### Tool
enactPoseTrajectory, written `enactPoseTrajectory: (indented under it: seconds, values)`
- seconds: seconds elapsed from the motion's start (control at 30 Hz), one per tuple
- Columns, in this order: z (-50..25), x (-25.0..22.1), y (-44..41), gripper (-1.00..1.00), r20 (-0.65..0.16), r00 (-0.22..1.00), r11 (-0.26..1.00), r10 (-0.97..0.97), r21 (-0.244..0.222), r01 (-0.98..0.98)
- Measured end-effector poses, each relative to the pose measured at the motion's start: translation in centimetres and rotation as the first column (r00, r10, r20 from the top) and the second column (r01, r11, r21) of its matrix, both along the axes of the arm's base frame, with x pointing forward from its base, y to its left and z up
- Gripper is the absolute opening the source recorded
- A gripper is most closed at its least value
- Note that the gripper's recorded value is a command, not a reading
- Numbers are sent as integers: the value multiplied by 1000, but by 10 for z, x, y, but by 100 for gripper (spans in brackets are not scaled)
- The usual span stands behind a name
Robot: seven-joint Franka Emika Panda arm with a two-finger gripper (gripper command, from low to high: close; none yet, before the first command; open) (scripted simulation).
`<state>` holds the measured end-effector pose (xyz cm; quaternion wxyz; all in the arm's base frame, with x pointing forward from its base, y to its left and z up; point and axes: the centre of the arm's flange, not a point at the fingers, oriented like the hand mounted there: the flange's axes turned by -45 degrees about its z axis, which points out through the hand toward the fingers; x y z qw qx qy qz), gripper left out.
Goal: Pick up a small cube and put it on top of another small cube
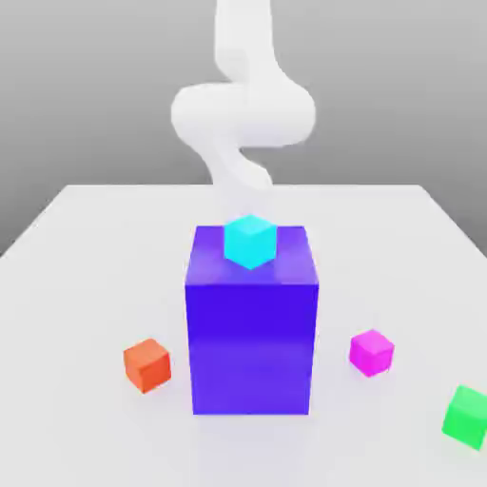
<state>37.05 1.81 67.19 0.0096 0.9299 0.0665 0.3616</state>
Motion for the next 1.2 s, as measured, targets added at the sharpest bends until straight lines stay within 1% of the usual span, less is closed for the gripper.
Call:
enactPoseTrajectory:
  seconds: [0.07,0.13,0.27,0.4,0.5,0.6,0.73,0.87,1.0,1.07,1.2]
  values:
    - [-34,17,17,0,-50,993,992,108,-63,-111]
    - [-67,29,34,0,-101,973,969,209,-115,-220]
    - [-134,44,68,0,-209,893,878,398,-195,-437]
    - [-201,45,101,0,-320,764,732,560,-241,-637]
    - [-251,37,125,0,-401,638,591,657,-251,-767]
    - [-299,23,145,0,-477,490,427,730,-243,-871]
    - [-361,-5,167,0,-564,269,184,781,-204,-961]
    - [-417,-42,181,0,-629,34,-70,777,-139,-988]
    - [-467,-88,189,0,-668,-211,-330,714,-56,-942]
    - [-486,-96,189,0,-673,-256,-377,694,-37,-926]
    - [-520,-96,187,0,-674,-264,-384,690,-31,-923]
